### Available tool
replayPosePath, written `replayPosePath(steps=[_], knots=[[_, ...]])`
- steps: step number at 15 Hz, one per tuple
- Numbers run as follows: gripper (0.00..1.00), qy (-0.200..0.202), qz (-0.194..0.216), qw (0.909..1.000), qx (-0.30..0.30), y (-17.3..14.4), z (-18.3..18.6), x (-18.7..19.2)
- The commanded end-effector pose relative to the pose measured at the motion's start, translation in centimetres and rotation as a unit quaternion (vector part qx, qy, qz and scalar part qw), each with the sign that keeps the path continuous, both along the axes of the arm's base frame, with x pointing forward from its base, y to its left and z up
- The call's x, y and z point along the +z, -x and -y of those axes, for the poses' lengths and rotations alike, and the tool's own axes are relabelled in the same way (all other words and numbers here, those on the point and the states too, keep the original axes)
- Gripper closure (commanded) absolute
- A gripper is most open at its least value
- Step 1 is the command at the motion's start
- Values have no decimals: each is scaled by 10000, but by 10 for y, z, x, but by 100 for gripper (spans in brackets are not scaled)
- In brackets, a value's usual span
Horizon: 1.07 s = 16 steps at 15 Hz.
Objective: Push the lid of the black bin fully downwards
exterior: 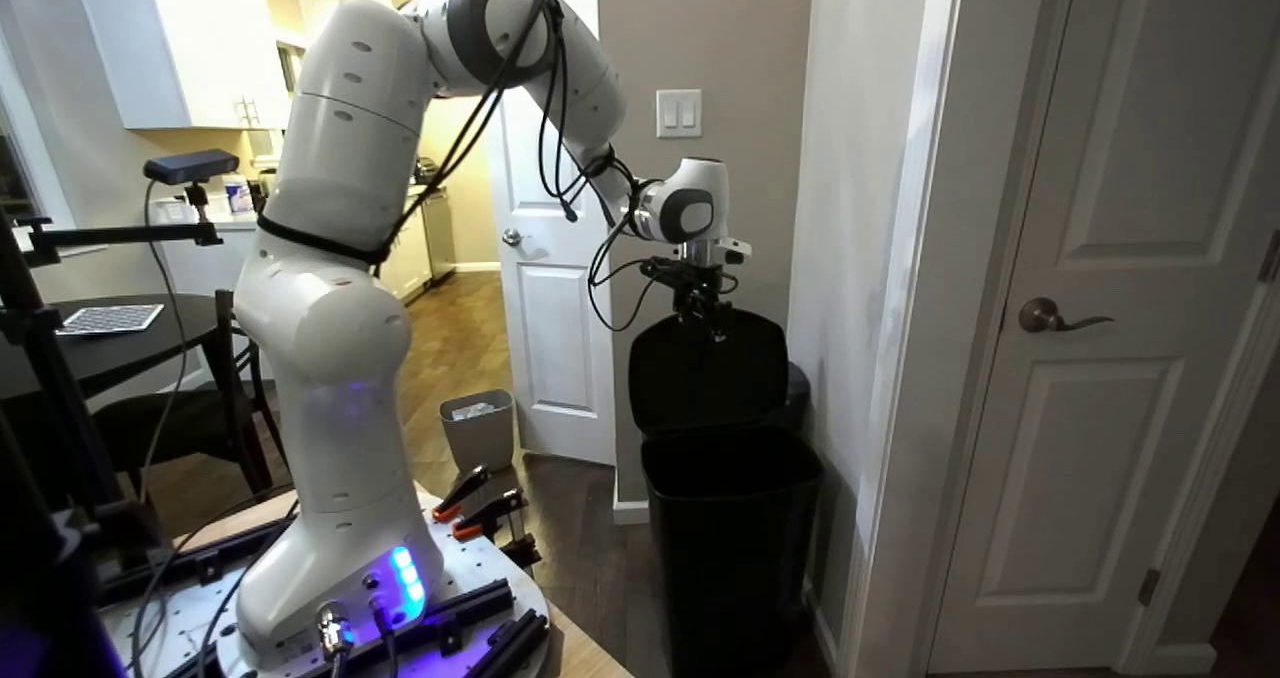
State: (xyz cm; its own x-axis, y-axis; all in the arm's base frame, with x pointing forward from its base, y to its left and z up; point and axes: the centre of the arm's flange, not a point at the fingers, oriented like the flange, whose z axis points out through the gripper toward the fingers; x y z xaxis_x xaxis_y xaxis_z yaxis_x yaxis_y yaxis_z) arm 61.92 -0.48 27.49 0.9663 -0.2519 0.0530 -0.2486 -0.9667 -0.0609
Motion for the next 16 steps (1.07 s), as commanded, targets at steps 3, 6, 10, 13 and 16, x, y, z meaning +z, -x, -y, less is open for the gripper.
replayPosePath(steps=[3, 6, 10, 13, 16], knots=[[0, 20, 3, 10000, -59, 0, 8, 0], [0, 21, 3, 10000, -57, 0, 7, 0], [0, 41, -9, 10000, -26, -6, 4, -3], [0, 22, 32, 9999, 155, -35, -25, -10], [0, -46, 134, 9988, 459, -66, -73, -14]])
